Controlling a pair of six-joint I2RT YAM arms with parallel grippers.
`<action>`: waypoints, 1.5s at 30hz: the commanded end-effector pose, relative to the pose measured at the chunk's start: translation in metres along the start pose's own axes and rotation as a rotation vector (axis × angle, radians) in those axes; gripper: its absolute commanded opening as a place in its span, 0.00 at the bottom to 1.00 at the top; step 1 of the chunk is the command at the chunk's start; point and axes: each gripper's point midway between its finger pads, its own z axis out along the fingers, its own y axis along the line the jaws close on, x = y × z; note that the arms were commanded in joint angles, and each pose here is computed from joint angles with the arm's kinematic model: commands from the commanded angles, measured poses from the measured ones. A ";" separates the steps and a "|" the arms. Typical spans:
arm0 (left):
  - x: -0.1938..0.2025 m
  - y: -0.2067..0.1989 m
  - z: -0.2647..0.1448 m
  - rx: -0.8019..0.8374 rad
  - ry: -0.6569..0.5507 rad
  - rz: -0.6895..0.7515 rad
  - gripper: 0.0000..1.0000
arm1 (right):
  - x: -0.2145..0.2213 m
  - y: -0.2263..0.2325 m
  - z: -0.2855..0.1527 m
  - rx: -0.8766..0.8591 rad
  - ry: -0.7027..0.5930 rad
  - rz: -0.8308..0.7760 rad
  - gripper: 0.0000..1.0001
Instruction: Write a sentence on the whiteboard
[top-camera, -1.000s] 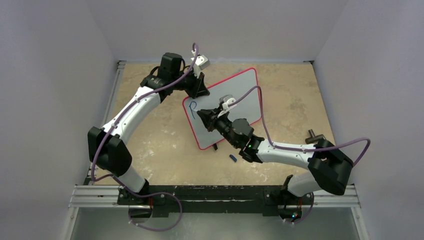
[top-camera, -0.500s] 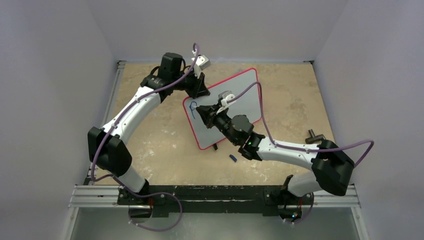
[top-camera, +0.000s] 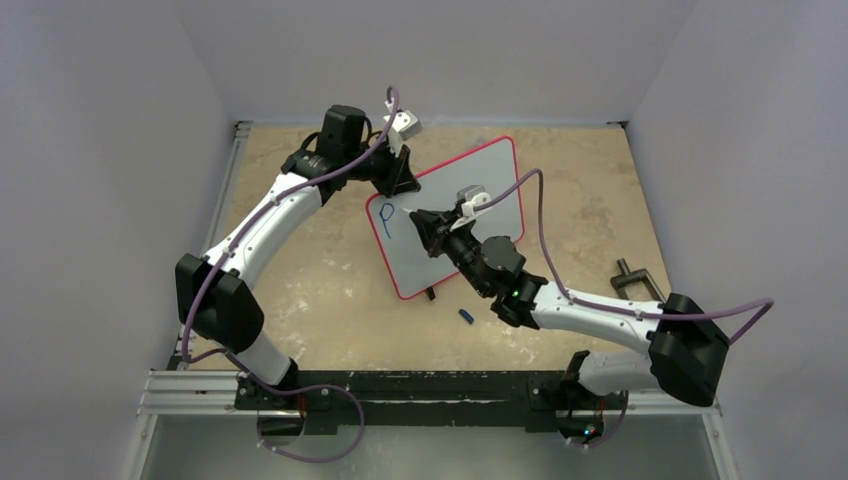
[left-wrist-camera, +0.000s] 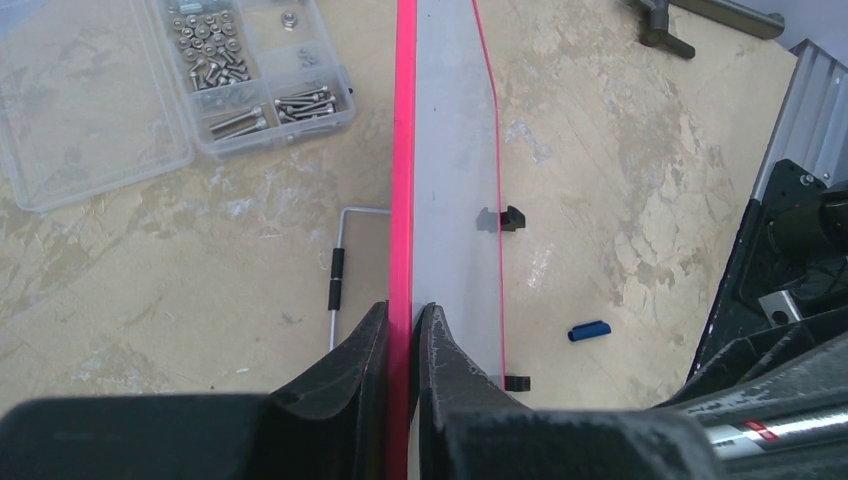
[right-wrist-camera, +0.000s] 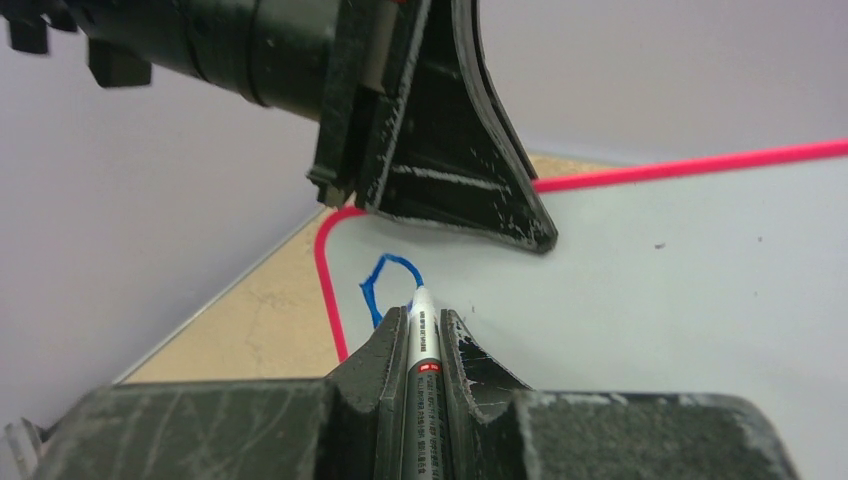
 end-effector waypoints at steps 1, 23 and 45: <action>0.040 0.022 0.000 -0.110 0.153 0.038 0.00 | 0.003 -0.011 -0.002 0.044 -0.018 -0.015 0.00; 0.039 0.021 0.000 -0.103 0.152 0.039 0.00 | 0.012 -0.008 0.014 0.047 0.004 -0.037 0.00; 0.041 0.021 0.002 -0.103 0.161 0.039 0.00 | 0.054 -0.009 0.003 0.008 0.103 -0.032 0.00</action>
